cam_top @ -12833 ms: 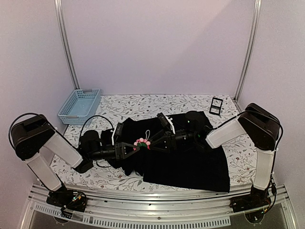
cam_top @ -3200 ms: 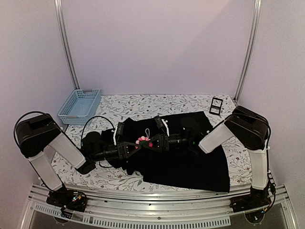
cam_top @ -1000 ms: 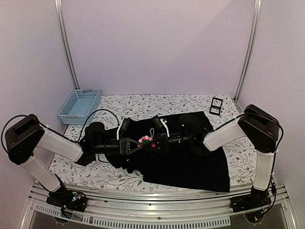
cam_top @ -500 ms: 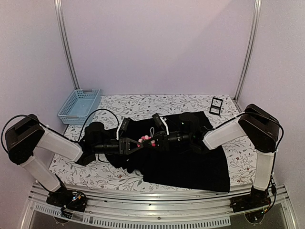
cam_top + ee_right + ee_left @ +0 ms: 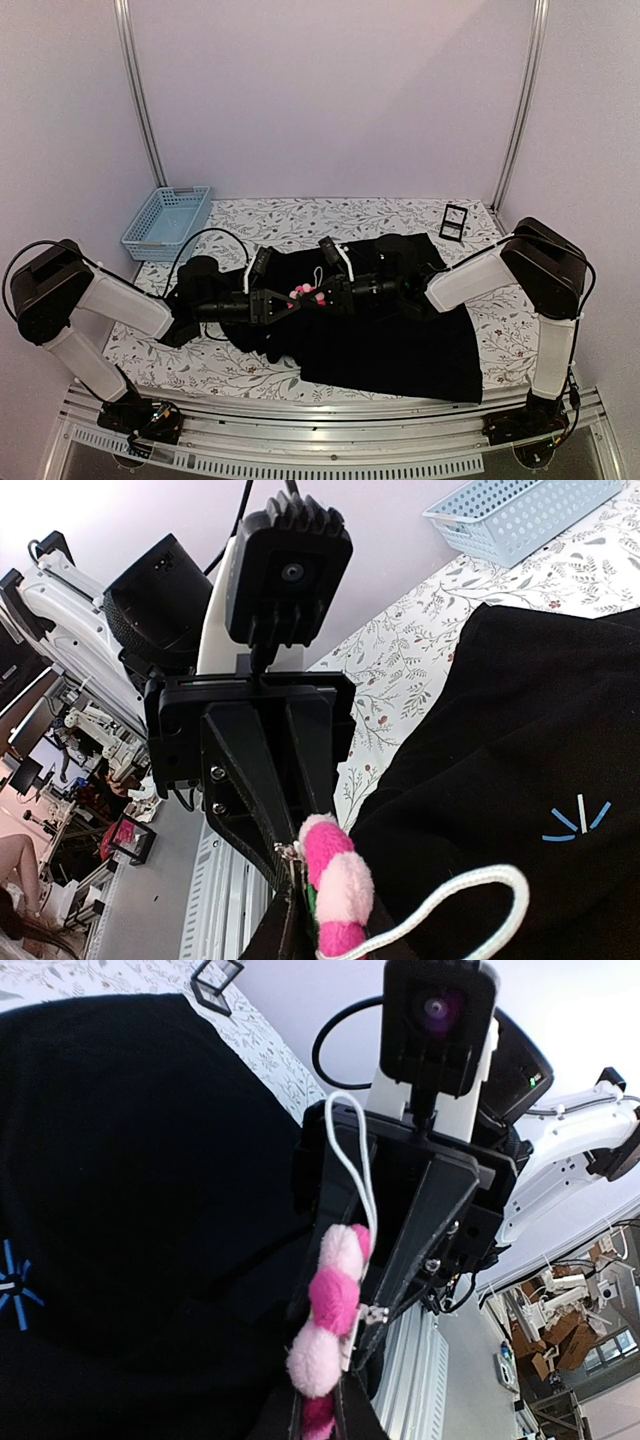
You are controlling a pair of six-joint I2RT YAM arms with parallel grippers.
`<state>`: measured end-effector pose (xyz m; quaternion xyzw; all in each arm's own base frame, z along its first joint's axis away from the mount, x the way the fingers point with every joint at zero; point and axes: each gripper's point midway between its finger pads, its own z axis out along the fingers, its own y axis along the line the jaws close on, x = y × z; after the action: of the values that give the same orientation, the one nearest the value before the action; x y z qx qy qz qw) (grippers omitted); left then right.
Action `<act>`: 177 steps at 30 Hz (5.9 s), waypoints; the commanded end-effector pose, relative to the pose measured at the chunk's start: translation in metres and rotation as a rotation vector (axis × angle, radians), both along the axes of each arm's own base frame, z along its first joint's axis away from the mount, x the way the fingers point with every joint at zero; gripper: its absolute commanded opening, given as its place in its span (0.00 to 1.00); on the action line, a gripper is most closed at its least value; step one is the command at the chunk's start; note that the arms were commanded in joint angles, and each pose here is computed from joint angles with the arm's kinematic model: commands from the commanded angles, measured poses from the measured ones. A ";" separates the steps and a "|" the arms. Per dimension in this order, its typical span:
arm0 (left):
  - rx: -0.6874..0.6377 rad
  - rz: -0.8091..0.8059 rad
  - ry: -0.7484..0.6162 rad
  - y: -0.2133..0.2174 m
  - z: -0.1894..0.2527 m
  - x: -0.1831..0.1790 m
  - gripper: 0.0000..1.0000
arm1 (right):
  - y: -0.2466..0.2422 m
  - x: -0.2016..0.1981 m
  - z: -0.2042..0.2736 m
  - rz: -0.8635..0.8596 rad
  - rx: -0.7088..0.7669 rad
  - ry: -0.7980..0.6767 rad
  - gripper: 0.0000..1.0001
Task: Pin the brooch onto the clothing
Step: Pin the flattened clothing at the center of the board.
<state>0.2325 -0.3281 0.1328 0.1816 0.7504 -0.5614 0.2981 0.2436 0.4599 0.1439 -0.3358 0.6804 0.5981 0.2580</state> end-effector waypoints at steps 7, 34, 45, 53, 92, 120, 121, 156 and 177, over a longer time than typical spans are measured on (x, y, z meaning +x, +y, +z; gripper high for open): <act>-0.035 -0.039 -0.037 -0.004 0.014 -0.008 0.00 | 0.002 0.021 -0.001 -0.101 -0.018 0.001 0.06; -0.038 -0.027 -0.045 -0.002 0.015 -0.007 0.00 | -0.006 0.032 0.007 -0.182 0.020 0.057 0.09; -0.037 -0.022 -0.043 -0.001 0.015 -0.008 0.00 | -0.010 0.036 0.008 -0.226 0.023 0.072 0.10; -0.039 -0.020 -0.045 -0.001 0.016 -0.007 0.00 | -0.011 0.035 0.011 -0.225 0.037 0.071 0.13; -0.025 -0.021 -0.043 0.002 0.009 -0.011 0.00 | -0.022 0.037 0.015 -0.277 0.042 0.065 0.19; -0.029 -0.009 -0.100 0.002 0.013 -0.009 0.00 | -0.011 0.015 0.012 -0.145 0.055 0.061 0.25; -0.027 -0.007 -0.099 0.003 0.012 -0.009 0.00 | -0.011 0.013 0.013 -0.134 0.058 0.057 0.26; 0.011 0.010 -0.074 0.003 0.005 -0.007 0.00 | -0.007 -0.003 -0.002 -0.101 -0.005 0.017 0.35; 0.012 0.001 -0.035 0.006 0.002 -0.014 0.00 | -0.009 -0.024 0.003 -0.019 -0.005 -0.143 0.48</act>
<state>0.2282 -0.3214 0.1285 0.1865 0.7554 -0.5428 0.3162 0.2264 0.4498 0.1381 -0.3406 0.6871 0.5698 0.2954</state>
